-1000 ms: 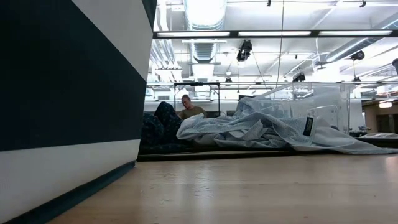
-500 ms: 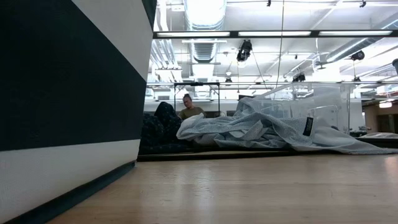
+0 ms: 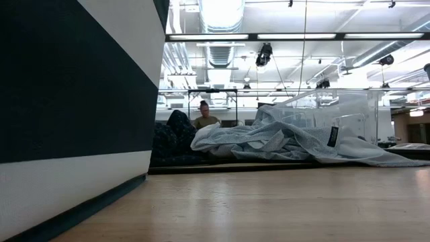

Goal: Pick & Place Cloths
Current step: Put the brown underwear into the small blue container

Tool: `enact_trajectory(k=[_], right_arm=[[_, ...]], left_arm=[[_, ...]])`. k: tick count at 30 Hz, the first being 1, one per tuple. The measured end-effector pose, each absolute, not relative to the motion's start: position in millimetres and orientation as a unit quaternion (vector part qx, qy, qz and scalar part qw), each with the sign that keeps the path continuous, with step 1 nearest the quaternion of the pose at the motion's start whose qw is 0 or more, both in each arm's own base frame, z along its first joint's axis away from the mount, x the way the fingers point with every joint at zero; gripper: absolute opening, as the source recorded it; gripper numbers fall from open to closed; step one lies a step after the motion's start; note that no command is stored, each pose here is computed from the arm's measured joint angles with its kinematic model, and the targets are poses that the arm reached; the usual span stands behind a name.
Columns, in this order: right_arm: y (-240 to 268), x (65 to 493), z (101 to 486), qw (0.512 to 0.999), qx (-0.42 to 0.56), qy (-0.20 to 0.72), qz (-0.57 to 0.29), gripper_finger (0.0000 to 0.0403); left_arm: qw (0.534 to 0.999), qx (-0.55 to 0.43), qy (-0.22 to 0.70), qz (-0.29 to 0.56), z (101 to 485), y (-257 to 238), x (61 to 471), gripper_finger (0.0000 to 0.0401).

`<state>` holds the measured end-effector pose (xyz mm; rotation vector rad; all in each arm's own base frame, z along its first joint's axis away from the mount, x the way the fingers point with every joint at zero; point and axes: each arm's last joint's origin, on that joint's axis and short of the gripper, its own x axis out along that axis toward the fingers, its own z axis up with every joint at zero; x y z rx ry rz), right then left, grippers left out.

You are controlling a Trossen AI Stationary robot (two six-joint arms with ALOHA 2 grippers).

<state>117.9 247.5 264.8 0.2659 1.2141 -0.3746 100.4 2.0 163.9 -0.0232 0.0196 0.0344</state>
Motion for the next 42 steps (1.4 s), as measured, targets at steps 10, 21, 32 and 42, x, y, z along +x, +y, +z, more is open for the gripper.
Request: enact_trajectory(k=[10, 21, 32, 42], right_arm=[[260.9, 150.6, 232.3, 0.765, 0.092, 0.621, -0.143, 0.0008], [252.6, 154.0, 203.4, 0.708, 0.108, 0.681, -0.152, 0.0008], [247.6, 156.0, 205.6, 0.688, 0.126, 0.69, -0.188, 0.0021], [242.9, 158.2, 237.0, 0.686, 0.104, 0.681, -0.235, 0.0109]], left_arm=[[1.0, -0.012, 0.01, 0.017, 163.9, 2.0, 100.4, 0.0023], [1.0, -0.012, 0.01, 0.017, 163.9, 2.0, 100.4, 0.0023], [1.0, -0.012, 0.01, 0.017, 163.9, 2.0, 100.4, 0.0023], [1.0, -0.012, 0.01, 0.017, 163.9, 2.0, 100.4, 0.0023]])
